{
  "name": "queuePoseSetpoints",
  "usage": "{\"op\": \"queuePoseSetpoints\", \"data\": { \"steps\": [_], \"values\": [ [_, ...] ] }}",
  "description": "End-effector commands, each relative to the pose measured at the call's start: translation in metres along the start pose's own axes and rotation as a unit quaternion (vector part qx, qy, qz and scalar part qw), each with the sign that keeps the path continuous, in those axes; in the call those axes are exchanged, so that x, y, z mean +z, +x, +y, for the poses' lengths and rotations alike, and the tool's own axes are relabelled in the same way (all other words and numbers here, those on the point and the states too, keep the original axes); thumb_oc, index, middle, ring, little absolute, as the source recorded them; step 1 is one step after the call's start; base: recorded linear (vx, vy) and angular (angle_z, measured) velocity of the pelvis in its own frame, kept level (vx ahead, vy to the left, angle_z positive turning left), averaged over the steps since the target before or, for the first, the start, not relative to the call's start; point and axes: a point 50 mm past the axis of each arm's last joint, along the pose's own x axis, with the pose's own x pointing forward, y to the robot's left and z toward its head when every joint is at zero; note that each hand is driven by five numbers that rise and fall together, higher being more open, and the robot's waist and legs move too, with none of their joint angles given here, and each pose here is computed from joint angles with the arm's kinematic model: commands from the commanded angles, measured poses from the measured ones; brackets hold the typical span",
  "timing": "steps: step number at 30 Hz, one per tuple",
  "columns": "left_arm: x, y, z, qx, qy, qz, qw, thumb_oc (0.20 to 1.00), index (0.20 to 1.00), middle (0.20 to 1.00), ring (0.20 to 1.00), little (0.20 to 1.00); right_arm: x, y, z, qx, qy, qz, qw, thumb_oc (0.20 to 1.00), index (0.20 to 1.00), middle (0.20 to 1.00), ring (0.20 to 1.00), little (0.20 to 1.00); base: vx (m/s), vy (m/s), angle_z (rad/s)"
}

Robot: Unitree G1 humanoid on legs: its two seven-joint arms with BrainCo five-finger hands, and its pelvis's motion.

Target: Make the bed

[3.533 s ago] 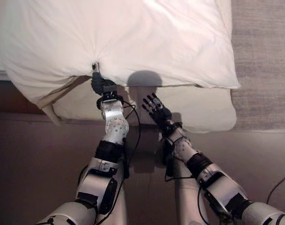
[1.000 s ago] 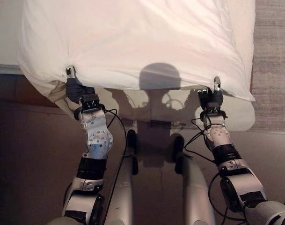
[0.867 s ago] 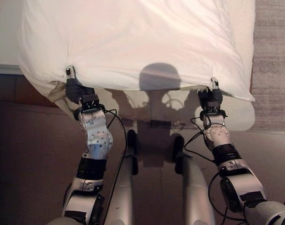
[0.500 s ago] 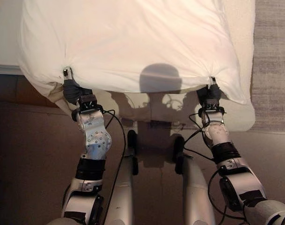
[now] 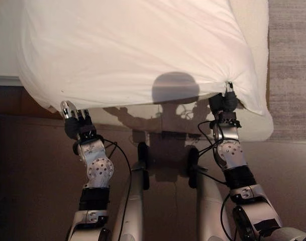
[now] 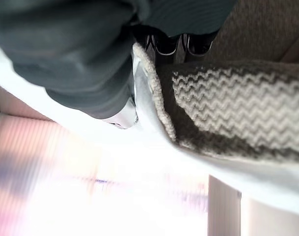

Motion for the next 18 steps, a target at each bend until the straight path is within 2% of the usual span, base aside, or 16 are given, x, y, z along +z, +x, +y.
{"op": "queuePoseSetpoints", "data": {
  "steps": [1, 4, 11, 18],
  "values": [
    [0.029, 0.013, 0.007, -0.013, -0.015, -0.07, 0.997, 1.0, 1.0, 1.0, 1.0, 1.0, 0.021, -0.014, 0.03, 0.109, -0.012, -0.061, 0.992, 0.2, 0.2, 0.2, 0.2, 0.2, 0.0, 0.0, 0.0],
    [0.022, 0.015, 0.003, -0.031, -0.016, -0.052, 0.998, 1.0, 1.0, 1.0, 1.0, 1.0, 0.012, -0.017, 0.038, 0.136, 0.001, -0.045, 0.99, 0.2, 0.2, 0.2, 0.2, 0.2, -0.01, 0.004, -0.03],
    [-0.015, 0.021, -0.03, -0.109, -0.013, 0.016, 0.994, 1.0, 1.0, 1.0, 1.0, 1.0, -0.011, -0.031, 0.059, 0.197, 0.033, 0.009, 0.98, 0.2, 0.2, 0.2, 0.2, 0.2, 0.0, 0.001, 0.0],
    [-0.022, 0.026, -0.047, -0.144, -0.039, 0.022, 0.989, 1.0, 1.0, 1.0, 1.0, 1.0, -0.012, -0.035, 0.069, 0.229, 0.04, 0.025, 0.972, 0.2, 0.2, 0.2, 0.2, 0.2, 0.0, 0.005, -0.03]
  ]
}}
